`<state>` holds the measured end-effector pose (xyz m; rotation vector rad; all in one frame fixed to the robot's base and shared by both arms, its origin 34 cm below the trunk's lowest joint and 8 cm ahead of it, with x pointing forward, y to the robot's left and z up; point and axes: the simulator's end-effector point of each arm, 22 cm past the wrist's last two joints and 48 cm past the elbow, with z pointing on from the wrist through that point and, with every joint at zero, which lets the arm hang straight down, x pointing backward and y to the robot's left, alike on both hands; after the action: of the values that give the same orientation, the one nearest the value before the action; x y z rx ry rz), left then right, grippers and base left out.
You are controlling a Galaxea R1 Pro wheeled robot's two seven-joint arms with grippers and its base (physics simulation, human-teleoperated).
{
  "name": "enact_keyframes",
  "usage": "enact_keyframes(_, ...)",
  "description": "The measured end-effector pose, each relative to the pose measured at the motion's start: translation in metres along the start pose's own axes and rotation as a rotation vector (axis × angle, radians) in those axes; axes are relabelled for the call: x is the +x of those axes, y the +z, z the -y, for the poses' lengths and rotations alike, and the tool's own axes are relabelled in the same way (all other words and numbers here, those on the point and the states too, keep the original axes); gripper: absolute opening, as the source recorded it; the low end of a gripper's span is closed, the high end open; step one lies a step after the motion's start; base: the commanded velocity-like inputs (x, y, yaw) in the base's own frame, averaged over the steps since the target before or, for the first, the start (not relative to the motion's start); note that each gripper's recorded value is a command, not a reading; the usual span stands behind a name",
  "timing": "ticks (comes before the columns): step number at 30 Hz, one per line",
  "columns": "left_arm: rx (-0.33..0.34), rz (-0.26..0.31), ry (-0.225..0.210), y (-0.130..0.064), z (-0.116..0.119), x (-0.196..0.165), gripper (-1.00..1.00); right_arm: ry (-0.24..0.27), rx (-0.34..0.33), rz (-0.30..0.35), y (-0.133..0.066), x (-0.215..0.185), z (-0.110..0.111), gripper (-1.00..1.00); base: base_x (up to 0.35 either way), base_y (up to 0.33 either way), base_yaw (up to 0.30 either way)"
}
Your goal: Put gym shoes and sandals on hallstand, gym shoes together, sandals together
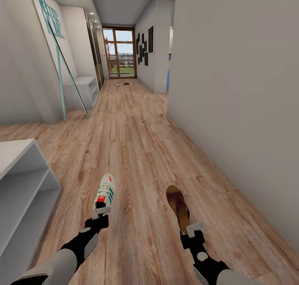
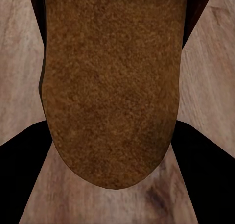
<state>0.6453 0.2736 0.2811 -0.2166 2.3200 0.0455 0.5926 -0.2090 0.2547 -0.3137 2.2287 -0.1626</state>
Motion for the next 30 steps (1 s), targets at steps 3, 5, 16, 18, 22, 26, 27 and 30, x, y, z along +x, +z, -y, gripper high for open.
enact_keyframes(3,-0.002,0.001,-0.005,0.0001,-0.0007,-0.0008,-1.00,0.000,0.000,0.001,0.0001,-0.0005,0.0001,-1.00,0.000,0.000,0.000)
enact_keyframes(5,-0.002,0.002,-0.006,0.0001,-0.0009,-0.0010,-1.00,0.000,0.000,0.001,0.0001,-0.0006,-0.0001,-1.00,0.000,0.000,0.000)
enact_keyframes(16,-0.003,0.002,-0.009,0.0001,-0.0012,-0.0014,-1.00,0.001,-0.002,0.002,0.0001,-0.0014,-0.0015,-1.00,0.000,0.000,0.000)
enact_keyframes(18,-0.002,0.003,-0.008,0.0001,-0.0011,-0.0015,-1.00,0.001,-0.003,0.003,0.0001,-0.0016,-0.0020,-1.00,0.000,0.000,0.000)
enact_keyframes(22,-0.003,0.001,-0.010,0.0001,-0.0014,-0.0006,-1.00,0.002,-0.005,0.003,0.0000,-0.0018,-0.0032,-1.00,0.000,0.000,0.000)
enact_keyframes(26,-0.003,0.000,-0.010,0.0001,-0.0014,-0.0001,-1.00,0.003,-0.005,0.003,0.0000,-0.0018,-0.0034,-1.00,0.000,0.000,0.000)
enact_keyframes(27,-0.003,0.000,-0.010,0.0001,-0.0014,0.0000,-1.00,0.002,-0.005,0.003,-0.0001,-0.0018,-0.0035,-1.00,0.000,0.000,0.000)
enact_keyframes(30,-0.004,-0.001,-0.010,0.0001,-0.0015,0.0001,-1.00,0.002,-0.005,0.005,0.0000,-0.0023,-0.0031,-1.00,0.000,0.000,0.000)
